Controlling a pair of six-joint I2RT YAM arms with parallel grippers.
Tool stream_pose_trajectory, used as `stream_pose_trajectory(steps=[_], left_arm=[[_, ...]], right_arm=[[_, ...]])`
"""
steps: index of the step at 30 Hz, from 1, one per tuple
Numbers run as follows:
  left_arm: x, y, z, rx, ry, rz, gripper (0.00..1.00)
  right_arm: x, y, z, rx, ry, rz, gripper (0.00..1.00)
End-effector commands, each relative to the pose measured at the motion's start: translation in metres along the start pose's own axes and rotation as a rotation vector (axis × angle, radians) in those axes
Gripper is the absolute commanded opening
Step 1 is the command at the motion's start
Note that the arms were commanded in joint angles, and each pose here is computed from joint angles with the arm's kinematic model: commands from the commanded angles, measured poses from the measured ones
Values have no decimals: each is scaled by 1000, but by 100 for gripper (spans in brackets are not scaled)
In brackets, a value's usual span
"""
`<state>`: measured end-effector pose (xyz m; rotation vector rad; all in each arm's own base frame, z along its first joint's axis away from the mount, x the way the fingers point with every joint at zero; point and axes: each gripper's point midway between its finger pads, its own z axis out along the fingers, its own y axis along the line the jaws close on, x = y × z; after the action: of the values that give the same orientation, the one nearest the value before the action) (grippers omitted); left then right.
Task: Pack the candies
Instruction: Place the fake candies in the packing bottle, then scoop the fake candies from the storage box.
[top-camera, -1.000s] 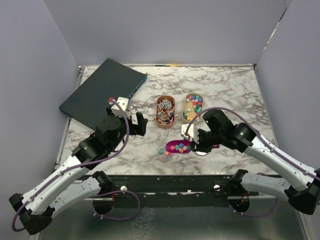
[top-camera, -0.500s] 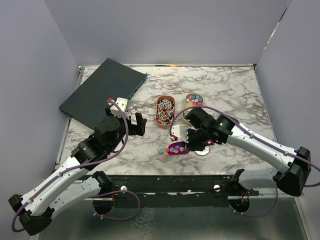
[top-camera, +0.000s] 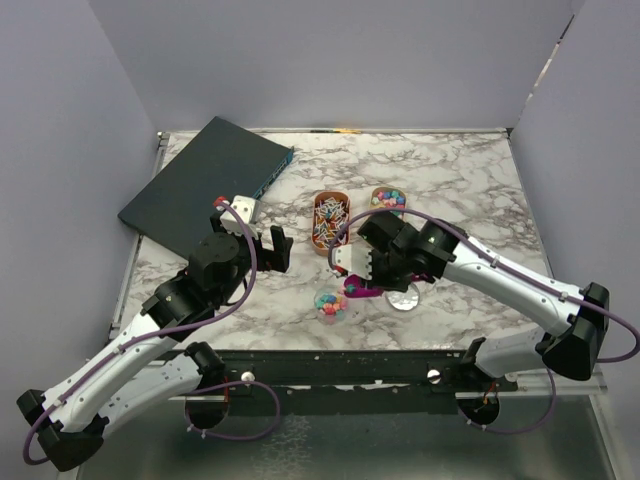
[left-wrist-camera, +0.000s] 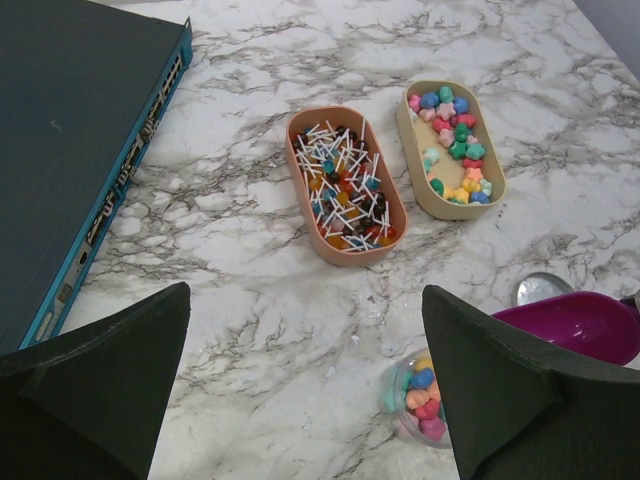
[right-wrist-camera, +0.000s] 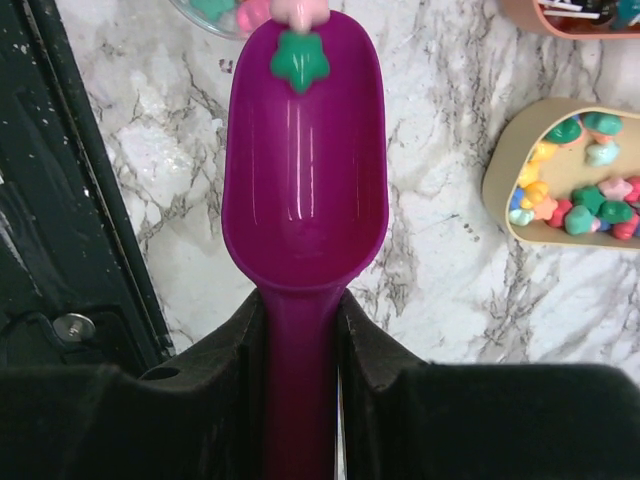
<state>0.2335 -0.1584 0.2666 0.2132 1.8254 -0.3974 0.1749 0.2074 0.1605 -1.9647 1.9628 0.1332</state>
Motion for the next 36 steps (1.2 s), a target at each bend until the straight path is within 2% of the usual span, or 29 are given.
stream_pose_trajectory(steps=[1, 11, 20, 27, 36], left_arm=[[6, 1, 1, 3, 15, 18, 99], [6, 0, 2, 7, 17, 18, 99], [5, 0, -1, 15, 10, 11, 99], [1, 3, -4, 5, -6, 10, 99], [-6, 7, -11, -3, -40, -3, 99]], right_arm=[[9, -9, -15, 58, 90, -23, 1], [0, -16, -24, 84, 77, -42, 0], [-42, -42, -39, 230, -136, 56, 1], [-55, -72, -29, 287, -121, 332, 0], [-61, -87, -12, 232, 73, 800, 0]])
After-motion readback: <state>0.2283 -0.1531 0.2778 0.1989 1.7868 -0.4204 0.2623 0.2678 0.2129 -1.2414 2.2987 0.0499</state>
